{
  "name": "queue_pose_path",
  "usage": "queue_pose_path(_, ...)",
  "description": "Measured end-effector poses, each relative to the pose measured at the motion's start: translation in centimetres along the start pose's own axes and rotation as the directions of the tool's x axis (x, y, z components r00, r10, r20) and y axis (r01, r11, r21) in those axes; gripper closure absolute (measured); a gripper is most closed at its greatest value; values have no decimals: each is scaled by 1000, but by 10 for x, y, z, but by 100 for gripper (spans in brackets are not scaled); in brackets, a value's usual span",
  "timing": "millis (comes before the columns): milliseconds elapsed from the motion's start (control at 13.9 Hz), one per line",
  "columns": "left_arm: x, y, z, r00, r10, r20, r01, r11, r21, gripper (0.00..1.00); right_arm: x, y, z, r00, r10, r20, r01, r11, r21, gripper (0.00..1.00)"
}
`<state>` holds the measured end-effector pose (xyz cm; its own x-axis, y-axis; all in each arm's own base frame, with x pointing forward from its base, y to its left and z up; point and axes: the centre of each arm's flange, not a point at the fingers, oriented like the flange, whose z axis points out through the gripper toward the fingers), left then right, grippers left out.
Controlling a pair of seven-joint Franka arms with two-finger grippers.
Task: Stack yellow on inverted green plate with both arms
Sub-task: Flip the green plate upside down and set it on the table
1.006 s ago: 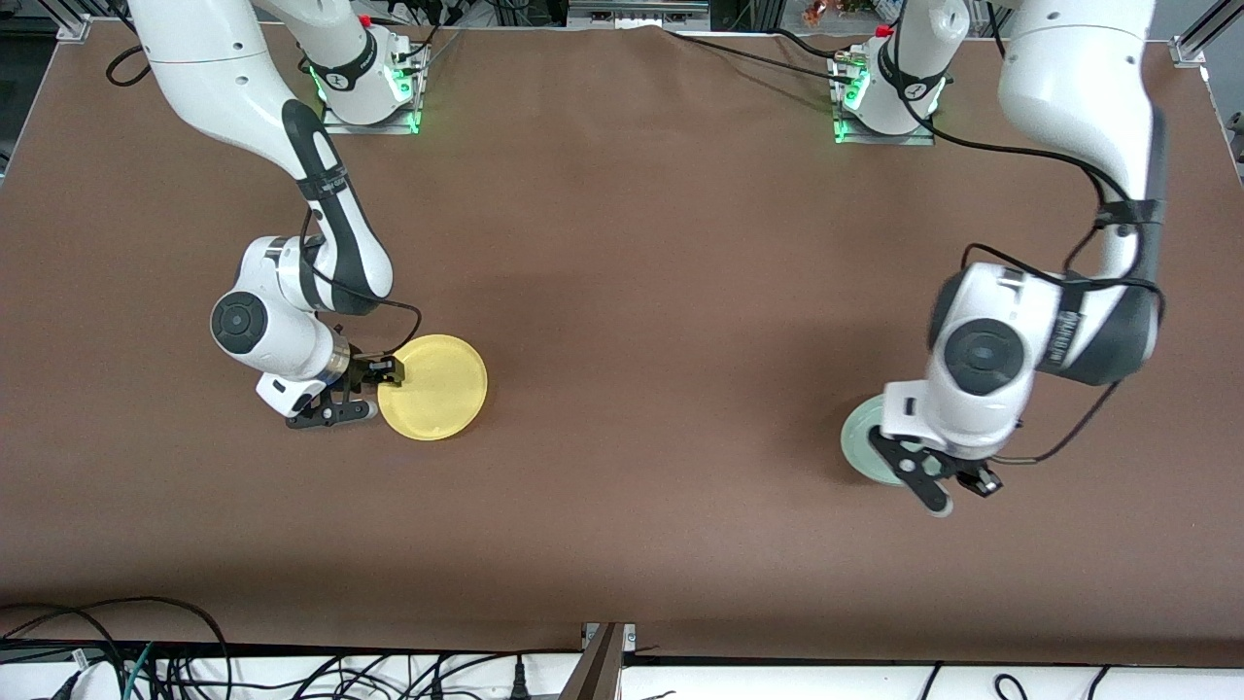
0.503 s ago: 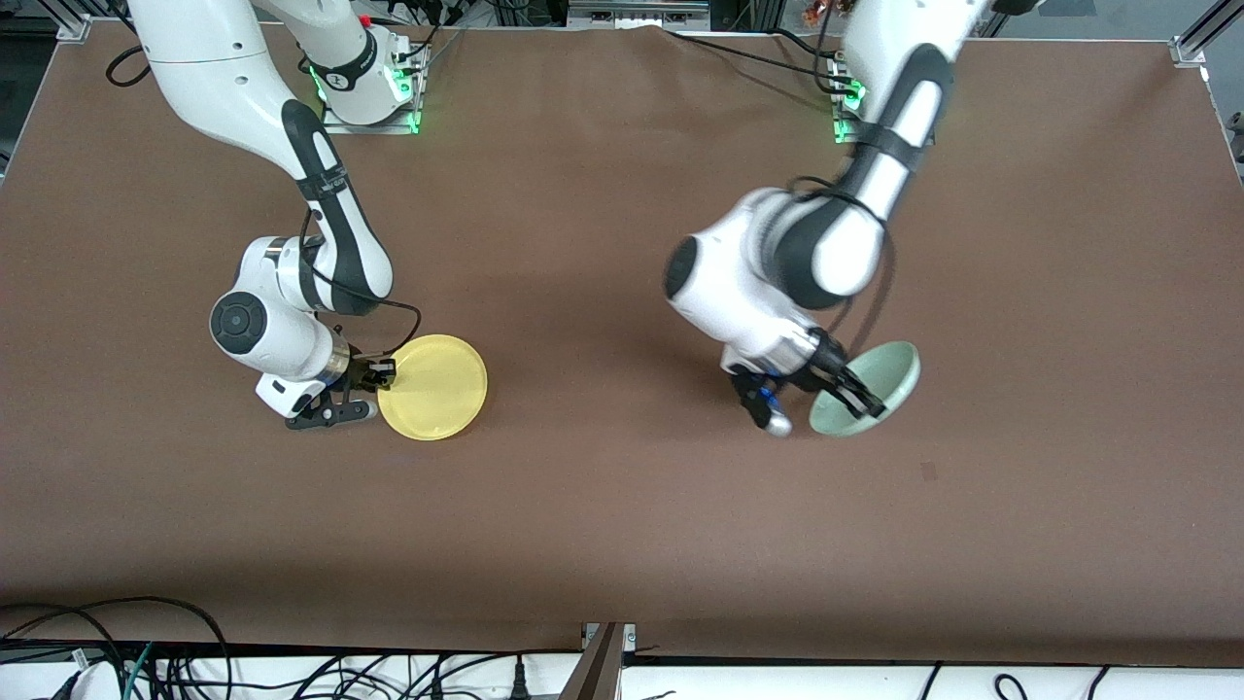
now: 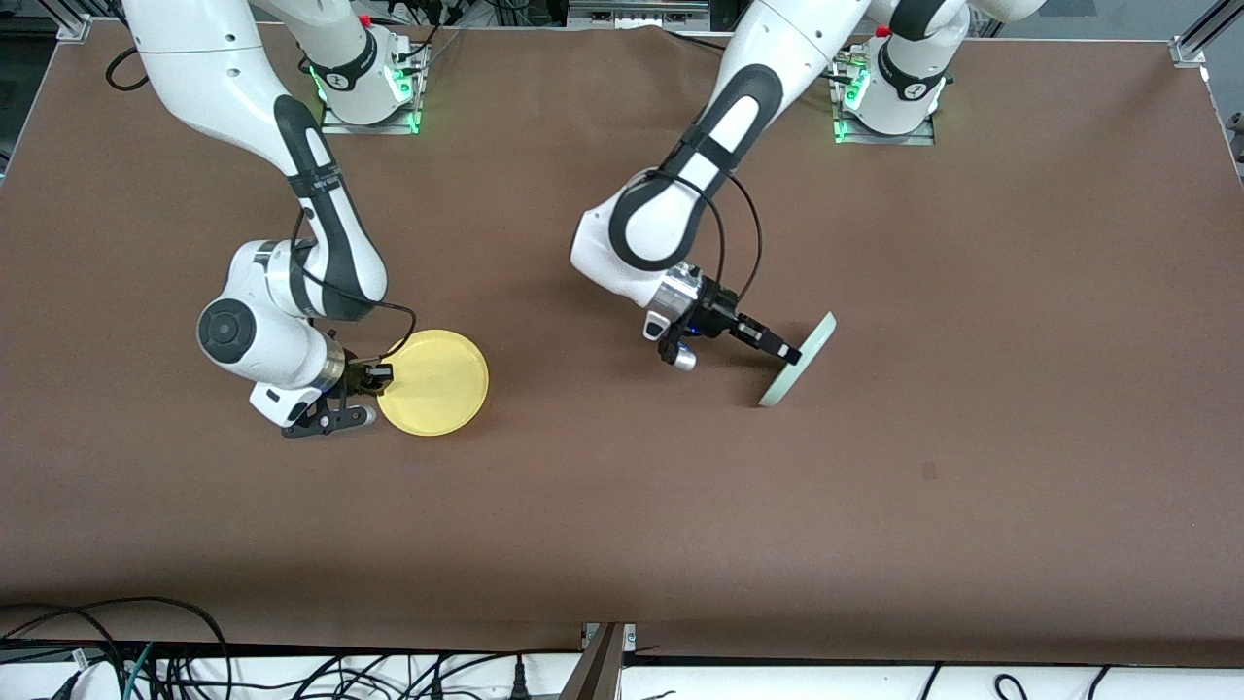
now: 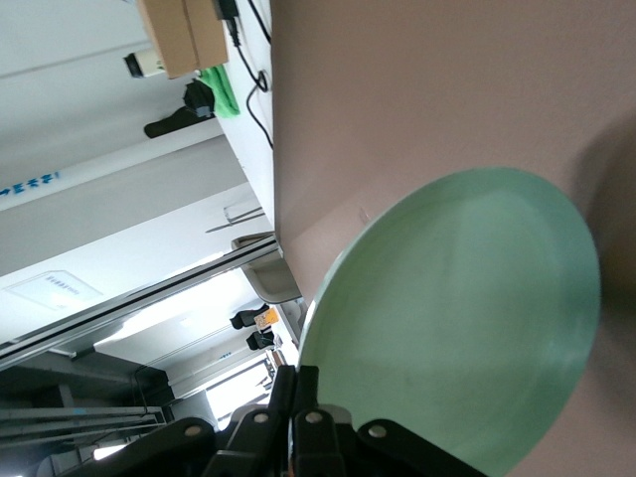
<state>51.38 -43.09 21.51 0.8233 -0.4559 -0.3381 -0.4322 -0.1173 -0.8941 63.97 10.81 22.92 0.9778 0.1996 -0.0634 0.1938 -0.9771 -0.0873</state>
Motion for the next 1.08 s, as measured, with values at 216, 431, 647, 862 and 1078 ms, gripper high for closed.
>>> queue_pose_path(216,-9,21,-35,999,-12,-40,13,1000,8,94,17,7,-42,1000,4,28,-5,1000,30,98)
queue_pose_path(431,-14,28,-54,999,-18,-27,15,994,-107,78,22,6,-54,1000,9,28,-11,999,51,98)
queue_pose_path(647,-10,20,-74,999,-51,2,48,932,-361,46,21,8,-52,999,13,34,-15,999,53,98)
queue_pose_path(862,2,10,-72,994,-101,34,103,833,-544,15,20,16,-52,999,24,42,-27,998,55,98)
queue_pose_path(1078,22,-18,-46,979,-183,90,194,696,-692,0,20,16,-52,998,36,43,-39,996,75,98)
